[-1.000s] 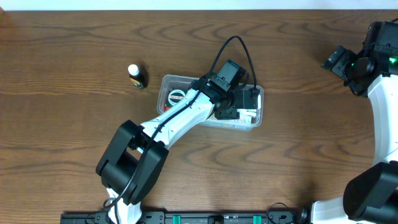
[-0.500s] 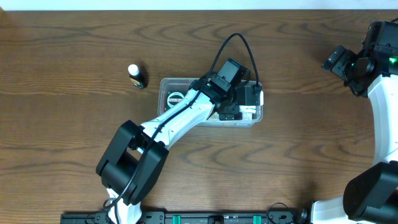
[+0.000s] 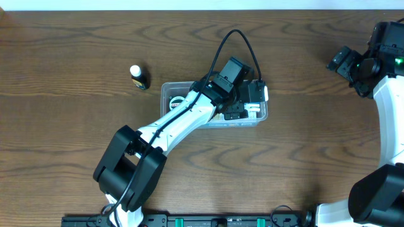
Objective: Pack container
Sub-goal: 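Move the left gripper to the brown bottle and grasp it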
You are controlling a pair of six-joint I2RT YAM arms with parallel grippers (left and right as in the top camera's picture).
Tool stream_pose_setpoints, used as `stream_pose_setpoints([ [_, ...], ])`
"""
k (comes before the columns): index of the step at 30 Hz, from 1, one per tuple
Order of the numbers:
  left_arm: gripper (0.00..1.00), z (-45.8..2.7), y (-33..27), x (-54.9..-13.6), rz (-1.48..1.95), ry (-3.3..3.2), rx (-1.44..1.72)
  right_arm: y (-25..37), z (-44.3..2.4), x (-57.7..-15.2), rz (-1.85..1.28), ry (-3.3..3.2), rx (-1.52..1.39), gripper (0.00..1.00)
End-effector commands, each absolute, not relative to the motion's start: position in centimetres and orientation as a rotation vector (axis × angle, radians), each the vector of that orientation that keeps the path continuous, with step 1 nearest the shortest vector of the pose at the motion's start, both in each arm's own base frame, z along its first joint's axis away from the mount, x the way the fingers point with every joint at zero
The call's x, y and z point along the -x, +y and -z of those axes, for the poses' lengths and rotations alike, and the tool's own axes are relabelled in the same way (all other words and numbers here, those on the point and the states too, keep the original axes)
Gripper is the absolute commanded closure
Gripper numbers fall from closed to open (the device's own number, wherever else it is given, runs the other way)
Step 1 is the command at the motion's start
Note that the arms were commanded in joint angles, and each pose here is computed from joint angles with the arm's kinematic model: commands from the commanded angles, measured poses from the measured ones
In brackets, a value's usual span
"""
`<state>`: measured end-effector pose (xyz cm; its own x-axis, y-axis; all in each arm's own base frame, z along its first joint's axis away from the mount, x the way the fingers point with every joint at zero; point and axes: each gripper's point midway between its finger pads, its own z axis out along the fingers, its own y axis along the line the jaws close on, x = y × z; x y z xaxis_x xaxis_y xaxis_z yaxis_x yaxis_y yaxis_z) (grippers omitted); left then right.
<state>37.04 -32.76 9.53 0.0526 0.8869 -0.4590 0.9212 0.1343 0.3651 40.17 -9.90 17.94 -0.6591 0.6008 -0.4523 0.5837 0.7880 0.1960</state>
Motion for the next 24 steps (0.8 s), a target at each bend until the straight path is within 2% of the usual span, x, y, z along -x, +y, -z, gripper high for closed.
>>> stream_pose_setpoints([
  [1,0.02,-12.3,-32.7,-37.4,0.06,1.793,-1.679,-10.1,-17.7,-40.1,-0.043,2.473,-0.903,0.01],
  [4,0.02,-14.3,-31.7,-38.6,-0.003,1.815,-1.583,-10.1,-17.7,-40.1,-0.043,2.472,-0.903,0.01],
  [9,0.02,-20.0,-27.4,-42.2,-0.031,1.945,-1.129,-10.0,-17.7,-40.1,-0.043,2.473,-0.903,0.01],
  [11,0.02,-22.1,-24.2,-43.5,-0.004,2.031,-0.861,-10.1,-17.7,-40.1,-0.043,2.473,-0.903,0.01],
  [13,0.02,-23.5,-19.8,-44.3,0.08,2.158,-0.446,-10.1,-17.7,-40.1,-0.043,2.473,-0.903,0.01],
  [15,0.02,-23.7,-15.2,-43.9,0.153,2.258,-0.093,-10.1,-17.7,-40.1,-0.043,2.472,-0.903,0.01],
  [17,0.02,-23.2,-11.3,-42.9,0.164,2.327,0.13,-10.1,-17.7,-40.1,-0.043,2.473,-0.903,0.01],
  [21,0.02,-21.7,-6.1,-40.5,0.092,2.447,0.288,-10.1,-17.7,-40.1,-0.043,2.473,-0.903,0.01],
  [24,0.02,-21.0,-4.8,-39.9,0.061,2.488,0.324,-10.1,-17.7,-40.1,-0.043,2.473,-0.903,0.01],
])
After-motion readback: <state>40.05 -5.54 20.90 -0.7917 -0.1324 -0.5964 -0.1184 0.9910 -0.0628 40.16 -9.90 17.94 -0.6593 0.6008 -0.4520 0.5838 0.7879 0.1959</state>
